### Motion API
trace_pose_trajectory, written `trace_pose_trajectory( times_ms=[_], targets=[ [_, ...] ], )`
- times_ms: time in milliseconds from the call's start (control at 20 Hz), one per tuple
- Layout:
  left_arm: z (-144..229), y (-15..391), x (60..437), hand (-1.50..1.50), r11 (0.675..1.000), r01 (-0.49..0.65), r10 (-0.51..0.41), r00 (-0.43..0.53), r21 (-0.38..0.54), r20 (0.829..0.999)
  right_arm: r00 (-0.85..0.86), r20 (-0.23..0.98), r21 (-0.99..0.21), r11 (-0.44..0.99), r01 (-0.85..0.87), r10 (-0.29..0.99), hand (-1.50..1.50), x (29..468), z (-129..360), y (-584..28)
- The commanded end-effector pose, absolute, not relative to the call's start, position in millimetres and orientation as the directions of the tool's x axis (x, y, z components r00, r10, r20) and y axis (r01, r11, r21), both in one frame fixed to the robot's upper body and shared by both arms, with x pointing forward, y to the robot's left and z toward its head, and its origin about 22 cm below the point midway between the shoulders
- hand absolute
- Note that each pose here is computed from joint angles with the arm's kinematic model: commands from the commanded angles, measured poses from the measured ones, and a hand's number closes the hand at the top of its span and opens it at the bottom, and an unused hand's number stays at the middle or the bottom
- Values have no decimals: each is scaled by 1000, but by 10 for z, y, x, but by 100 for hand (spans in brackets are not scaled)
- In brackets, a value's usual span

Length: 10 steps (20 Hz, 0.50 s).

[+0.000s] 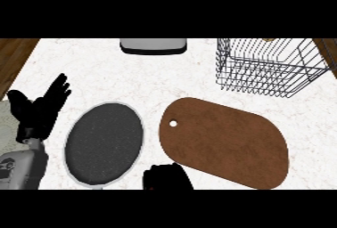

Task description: Pick the bell pepper from the cutting board and place it in the basket

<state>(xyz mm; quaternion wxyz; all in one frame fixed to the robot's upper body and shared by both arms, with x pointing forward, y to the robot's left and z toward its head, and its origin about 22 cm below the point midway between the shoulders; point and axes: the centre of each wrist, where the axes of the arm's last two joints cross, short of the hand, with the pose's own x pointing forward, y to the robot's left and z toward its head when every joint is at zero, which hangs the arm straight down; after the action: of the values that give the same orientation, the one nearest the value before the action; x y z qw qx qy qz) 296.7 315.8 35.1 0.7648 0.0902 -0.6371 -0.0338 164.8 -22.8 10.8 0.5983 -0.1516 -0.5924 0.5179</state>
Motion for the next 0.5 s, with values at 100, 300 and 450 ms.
trace_pose_trajectory(
  times_ms=[100,300,450],
  targets=[
    [226,3121,2869,0,983,-64,-155,189,170,970,-277,802,-597,710,-372,529,150,1413,522,-184],
    [394,3191,2966,0,982,-66,-162,201,178,966,-389,788,-585,778,-228,477,150,1210,814,-128],
    [334,3157,2881,0,982,-67,-163,187,178,969,-378,768,-598,790,-132,518,150,1378,1049,-214]
  ],
)
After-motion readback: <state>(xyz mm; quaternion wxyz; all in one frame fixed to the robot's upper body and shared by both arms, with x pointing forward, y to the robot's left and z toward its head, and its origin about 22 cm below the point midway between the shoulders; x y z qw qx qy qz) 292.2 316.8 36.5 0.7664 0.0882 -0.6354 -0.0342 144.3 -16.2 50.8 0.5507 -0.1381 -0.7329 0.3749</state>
